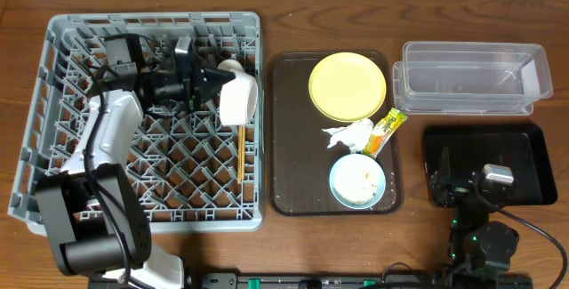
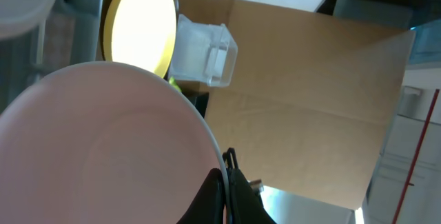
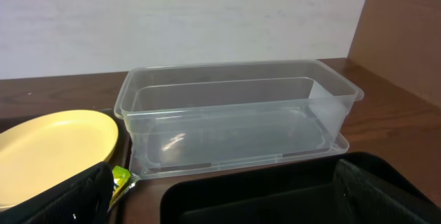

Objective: Sort waste into correct bins and load items into the dishwasher rack
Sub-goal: 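Lower the pink bowl into the rack and open the left gripper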

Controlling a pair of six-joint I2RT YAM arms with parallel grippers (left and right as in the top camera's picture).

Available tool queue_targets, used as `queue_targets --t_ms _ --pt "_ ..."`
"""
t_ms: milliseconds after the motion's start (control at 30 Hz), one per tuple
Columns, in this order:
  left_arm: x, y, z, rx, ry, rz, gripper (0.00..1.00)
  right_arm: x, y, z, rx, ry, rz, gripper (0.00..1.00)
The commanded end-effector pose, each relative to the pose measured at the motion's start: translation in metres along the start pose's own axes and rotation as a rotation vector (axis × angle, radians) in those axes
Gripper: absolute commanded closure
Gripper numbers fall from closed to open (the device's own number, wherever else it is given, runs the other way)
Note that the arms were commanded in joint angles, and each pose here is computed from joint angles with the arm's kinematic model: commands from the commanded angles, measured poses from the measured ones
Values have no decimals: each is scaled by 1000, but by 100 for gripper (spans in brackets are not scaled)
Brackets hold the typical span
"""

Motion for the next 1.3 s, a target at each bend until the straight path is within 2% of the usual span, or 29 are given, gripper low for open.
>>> queue_targets --t_ms 0,467,567,800,1267 --pt "2 -9 -3 8 -18 -18 94 1 -4 0 27 3 -5 1" --pt "5 11 22 -168 -96 -21 94 1 -7 0 46 6 -4 1" --pt "1 10 15 -155 -117 -55 94 1 -7 0 46 6 -4 1" --pt "-5 -14 6 -8 -72 -67 94 1 -7 0 46 6 -4 1" --pt "9 1 6 7 -17 -140 94 2 -9 0 53 7 -3 1"
Point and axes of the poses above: each gripper's point midway between its finger pads, its own z axis out along the fingers, its own y axis along the line the jaws close on, x = y × z, the point moved 8 cm from there along -z, back along the fingers, and after that the axes turned 11 degrees about -z, right-handed, at the moved point
